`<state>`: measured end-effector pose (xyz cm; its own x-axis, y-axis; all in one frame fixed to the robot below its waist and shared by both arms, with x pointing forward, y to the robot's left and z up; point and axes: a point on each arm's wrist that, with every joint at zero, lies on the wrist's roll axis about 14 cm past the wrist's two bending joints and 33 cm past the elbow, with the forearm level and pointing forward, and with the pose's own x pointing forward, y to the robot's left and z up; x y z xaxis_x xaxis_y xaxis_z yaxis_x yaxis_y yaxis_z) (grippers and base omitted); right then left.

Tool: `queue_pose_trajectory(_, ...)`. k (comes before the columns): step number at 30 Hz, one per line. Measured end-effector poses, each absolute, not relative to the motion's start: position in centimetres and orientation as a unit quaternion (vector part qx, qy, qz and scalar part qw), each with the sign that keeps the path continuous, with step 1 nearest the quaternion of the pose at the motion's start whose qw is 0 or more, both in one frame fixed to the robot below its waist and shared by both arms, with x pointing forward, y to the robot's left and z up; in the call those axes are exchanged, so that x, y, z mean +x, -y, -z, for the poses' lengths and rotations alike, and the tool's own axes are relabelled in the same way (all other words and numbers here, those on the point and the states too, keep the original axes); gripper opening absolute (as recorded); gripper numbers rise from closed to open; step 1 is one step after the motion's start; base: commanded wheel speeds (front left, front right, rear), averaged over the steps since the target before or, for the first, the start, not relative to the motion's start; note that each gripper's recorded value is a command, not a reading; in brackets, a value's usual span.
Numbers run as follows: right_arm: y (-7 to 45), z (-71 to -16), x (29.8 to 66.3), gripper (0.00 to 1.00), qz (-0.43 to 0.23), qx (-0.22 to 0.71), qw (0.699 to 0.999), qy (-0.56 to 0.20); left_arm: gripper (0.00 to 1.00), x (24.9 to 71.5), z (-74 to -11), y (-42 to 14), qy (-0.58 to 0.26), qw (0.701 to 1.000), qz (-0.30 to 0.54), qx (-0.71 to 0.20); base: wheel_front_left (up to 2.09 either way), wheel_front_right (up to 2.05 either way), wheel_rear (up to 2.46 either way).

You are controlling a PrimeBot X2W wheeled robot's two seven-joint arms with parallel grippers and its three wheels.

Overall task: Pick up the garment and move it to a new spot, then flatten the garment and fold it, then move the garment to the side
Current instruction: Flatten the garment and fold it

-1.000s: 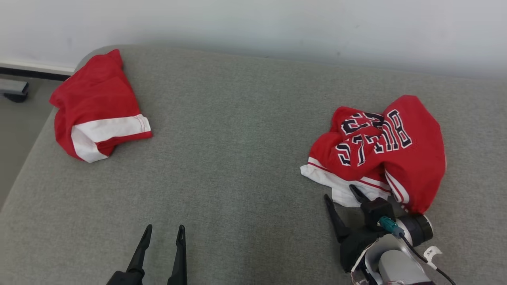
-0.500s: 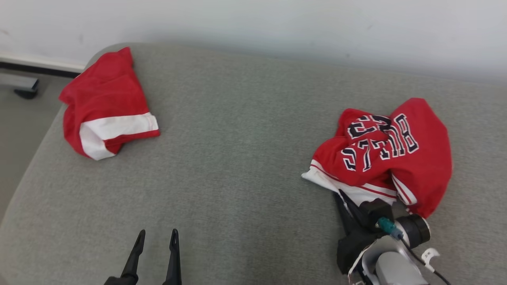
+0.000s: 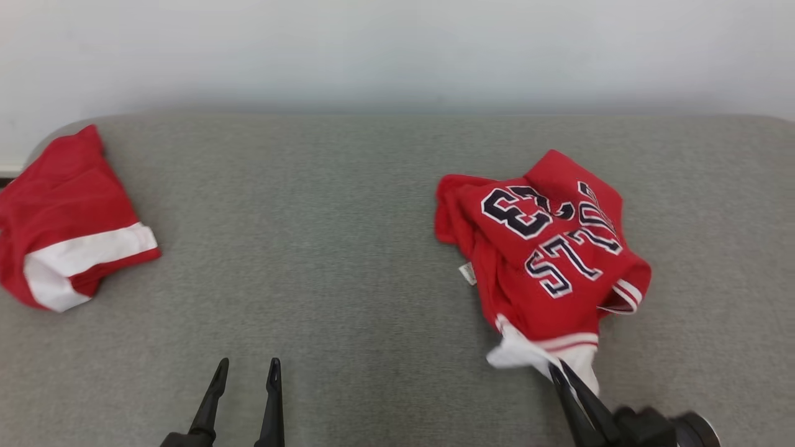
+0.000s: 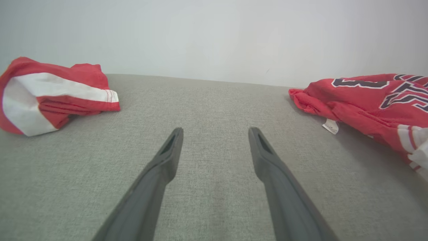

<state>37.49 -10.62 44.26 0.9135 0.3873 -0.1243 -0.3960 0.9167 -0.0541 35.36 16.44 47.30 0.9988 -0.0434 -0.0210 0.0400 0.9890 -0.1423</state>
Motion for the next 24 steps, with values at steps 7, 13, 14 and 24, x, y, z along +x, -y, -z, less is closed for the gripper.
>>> queue_pose_trajectory(7, 15.7, -41.0, 32.4, 0.00, -0.133, -0.042, 0.983, -0.120, 1.00, 36.4, -47.1, -14.6, -0.015, 0.996, 0.051, -0.074, 0.00, 0.00, 0.00)
queue_pose_trajectory(13, 15.8, -43.9, 33.4, 1.00, -0.116, -0.027, 0.990, -0.073, 1.00, 36.7, -46.8, -14.2, -0.020, 0.995, 0.058, -0.076, 0.00, 0.00, 0.00)
queue_pose_trajectory(14, 15.7, -45.1, 33.9, 1.00, -0.114, -0.020, 0.992, -0.052, 1.00, 36.8, -46.8, -14.2, -0.020, 0.995, 0.059, -0.076, 0.00, 0.00, 0.00)
queue_pose_trajectory(24, 16.2, -51.3, 35.2, 1.00, -0.089, 0.008, 0.995, 0.048, 1.00, 37.3, -47.6, -13.5, -0.007, 0.995, 0.074, -0.068, 0.00, 0.00, 0.00)
